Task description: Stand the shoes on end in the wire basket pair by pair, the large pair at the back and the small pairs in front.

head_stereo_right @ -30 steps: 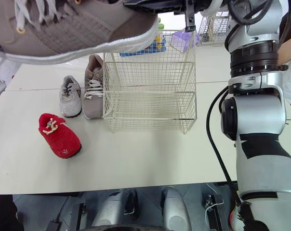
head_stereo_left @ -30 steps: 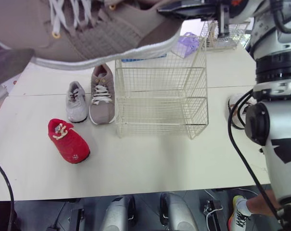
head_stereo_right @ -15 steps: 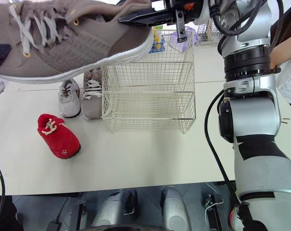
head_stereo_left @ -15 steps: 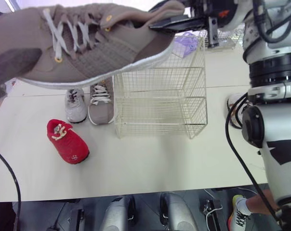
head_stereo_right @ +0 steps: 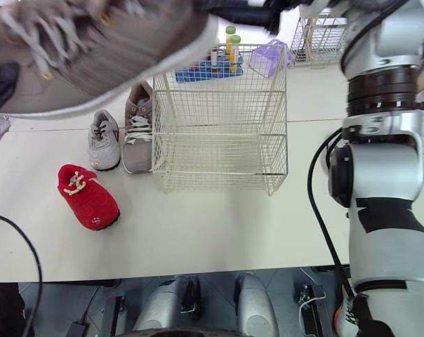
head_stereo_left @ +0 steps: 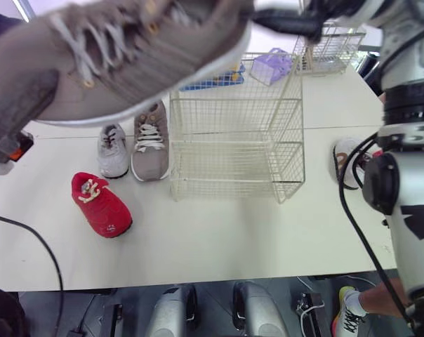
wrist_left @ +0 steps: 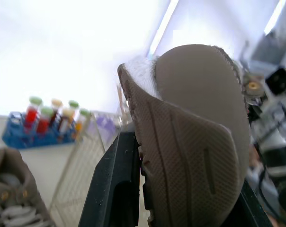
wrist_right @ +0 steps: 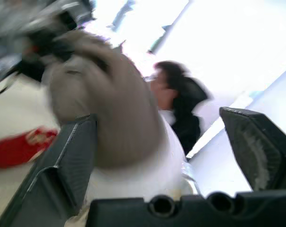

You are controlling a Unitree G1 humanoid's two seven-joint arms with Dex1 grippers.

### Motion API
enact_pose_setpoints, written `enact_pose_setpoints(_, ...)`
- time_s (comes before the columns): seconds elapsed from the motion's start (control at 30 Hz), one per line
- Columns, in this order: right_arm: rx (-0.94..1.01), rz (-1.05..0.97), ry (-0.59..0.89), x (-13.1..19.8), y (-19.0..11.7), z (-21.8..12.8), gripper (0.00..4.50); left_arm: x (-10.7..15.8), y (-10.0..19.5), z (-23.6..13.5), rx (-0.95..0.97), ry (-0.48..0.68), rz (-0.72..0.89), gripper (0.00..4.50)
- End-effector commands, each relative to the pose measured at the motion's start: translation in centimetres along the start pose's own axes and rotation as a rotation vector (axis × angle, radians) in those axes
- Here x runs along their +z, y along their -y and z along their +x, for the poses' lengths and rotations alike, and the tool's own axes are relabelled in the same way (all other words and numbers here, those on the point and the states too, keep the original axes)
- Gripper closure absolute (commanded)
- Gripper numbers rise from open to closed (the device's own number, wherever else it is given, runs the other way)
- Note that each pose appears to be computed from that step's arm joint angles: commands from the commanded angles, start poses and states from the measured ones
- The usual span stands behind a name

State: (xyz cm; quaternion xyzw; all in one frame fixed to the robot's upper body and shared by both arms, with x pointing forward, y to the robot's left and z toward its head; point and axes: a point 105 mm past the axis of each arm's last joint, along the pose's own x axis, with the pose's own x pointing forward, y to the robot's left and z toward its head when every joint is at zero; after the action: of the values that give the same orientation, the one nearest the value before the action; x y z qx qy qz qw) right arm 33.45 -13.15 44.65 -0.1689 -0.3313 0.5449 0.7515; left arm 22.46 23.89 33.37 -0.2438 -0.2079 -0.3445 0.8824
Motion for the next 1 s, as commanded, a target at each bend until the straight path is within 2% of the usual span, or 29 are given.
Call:
enact_pose_setpoints(0.03,-0.179,0.225,0.035,-2.2,0.6,-2.7,0.34,1.0,1.9,-0.7,-0.032,0.133,0.017,3.55)
enact_pose_setpoints(0.1,-0.226,0.411,0.090,-4.2,-0.6,-3.1,0.34,0.5,1.9,-0.8,-0.043,0.197,-0.030,3.55)
enact_pose_setpoints(0.23,-0.201,0.656,0.226,-5.5,-3.6,-1.6,0.34,-0.2,1.2,0.2,-0.061,0.261,-0.064,3.55)
enact_pose_setpoints(0.37,-0.179,0.733,0.226,-6.5,-6.1,0.1,0.34,0.0,0.9,1.2,-0.096,0.337,-0.085,3.55)
enact_pose_setpoints(0.4,-0.152,0.770,0.243,-6.5,-7.3,1.3,0.16,-0.4,0.8,1.7,-0.113,0.341,-0.103,3.55)
enact_pose_setpoints(0.47,-0.112,0.825,0.276,-6.2,-9.1,3.1,0.16,-1.1,0.8,2.6,-0.139,0.343,-0.131,3.55)
enact_pose_setpoints(0.63,-0.042,0.843,0.283,-5.6,-11.2,5.6,0.16,-1.8,0.4,3.1,-0.150,0.370,-0.187,3.55)
enact_pose_setpoints(0.7,-0.029,0.840,0.293,-5.5,-11.8,6.7,0.16,-2.2,0.4,3.3,-0.153,0.347,-0.187,3.55)
enact_pose_setpoints(1.0,-0.109,0.803,0.383,-5.1,-10.5,7.8,0.16,-3.0,0.4,3.4,-0.149,0.303,-0.178,3.55)
